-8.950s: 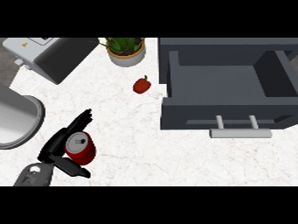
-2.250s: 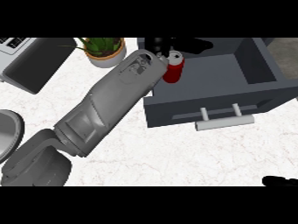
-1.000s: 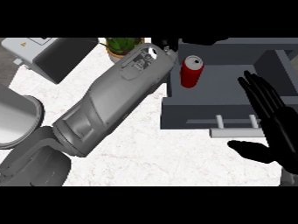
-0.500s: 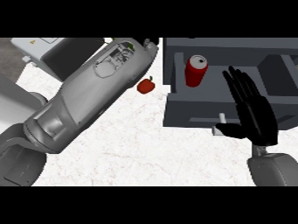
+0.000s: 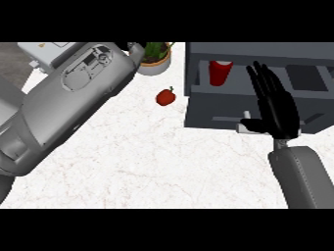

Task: Pick up the can, place it into the drawer and close the drawer

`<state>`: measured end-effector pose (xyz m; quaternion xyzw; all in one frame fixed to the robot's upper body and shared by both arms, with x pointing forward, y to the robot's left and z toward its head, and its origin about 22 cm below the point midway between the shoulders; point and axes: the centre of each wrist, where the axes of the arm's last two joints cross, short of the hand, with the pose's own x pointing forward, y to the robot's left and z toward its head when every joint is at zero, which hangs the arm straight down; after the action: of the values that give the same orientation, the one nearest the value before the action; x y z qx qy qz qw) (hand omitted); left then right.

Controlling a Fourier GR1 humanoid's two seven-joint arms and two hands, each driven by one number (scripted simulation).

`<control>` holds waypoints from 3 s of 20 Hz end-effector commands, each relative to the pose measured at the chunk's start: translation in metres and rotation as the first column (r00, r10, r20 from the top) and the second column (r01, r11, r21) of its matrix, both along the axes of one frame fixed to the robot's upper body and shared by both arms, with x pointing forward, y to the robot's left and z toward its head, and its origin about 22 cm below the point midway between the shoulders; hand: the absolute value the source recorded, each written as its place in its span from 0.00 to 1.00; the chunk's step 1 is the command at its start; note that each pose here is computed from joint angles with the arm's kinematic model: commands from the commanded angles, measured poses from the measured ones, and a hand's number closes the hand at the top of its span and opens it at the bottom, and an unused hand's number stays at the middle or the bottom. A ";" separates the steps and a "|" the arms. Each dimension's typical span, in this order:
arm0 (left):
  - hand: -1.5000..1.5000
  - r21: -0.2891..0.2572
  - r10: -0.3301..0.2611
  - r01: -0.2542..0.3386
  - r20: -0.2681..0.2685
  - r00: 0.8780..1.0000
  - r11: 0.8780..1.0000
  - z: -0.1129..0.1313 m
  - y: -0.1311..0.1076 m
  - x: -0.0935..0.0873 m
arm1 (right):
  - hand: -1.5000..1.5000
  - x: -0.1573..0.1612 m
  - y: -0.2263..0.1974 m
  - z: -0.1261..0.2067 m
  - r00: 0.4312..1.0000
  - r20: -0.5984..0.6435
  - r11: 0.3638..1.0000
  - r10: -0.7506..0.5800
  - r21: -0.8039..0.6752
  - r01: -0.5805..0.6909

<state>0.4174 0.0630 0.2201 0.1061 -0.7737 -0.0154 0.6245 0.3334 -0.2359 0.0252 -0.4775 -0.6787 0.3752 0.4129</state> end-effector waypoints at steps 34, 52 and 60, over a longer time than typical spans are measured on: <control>0.00 0.028 -0.027 0.028 -0.058 0.998 0.999 -0.049 0.084 -0.057 | 0.00 0.127 0.022 0.064 0.979 0.122 0.987 -0.161 0.024 0.159; 0.00 0.032 0.001 0.001 -0.061 0.998 0.999 -0.071 0.114 -0.065 | 0.00 0.131 0.073 0.077 0.989 0.141 0.852 0.032 0.515 -0.101; 0.00 0.013 0.002 -0.001 -0.072 0.997 1.000 -0.080 0.117 -0.075 | 0.00 0.138 0.067 0.096 0.991 0.122 0.695 0.058 0.708 -0.128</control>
<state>0.3452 0.1822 0.1463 0.1120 -0.7510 -0.0271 0.6501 0.4630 -0.1823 0.0922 -0.2949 -0.7954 0.1343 0.5122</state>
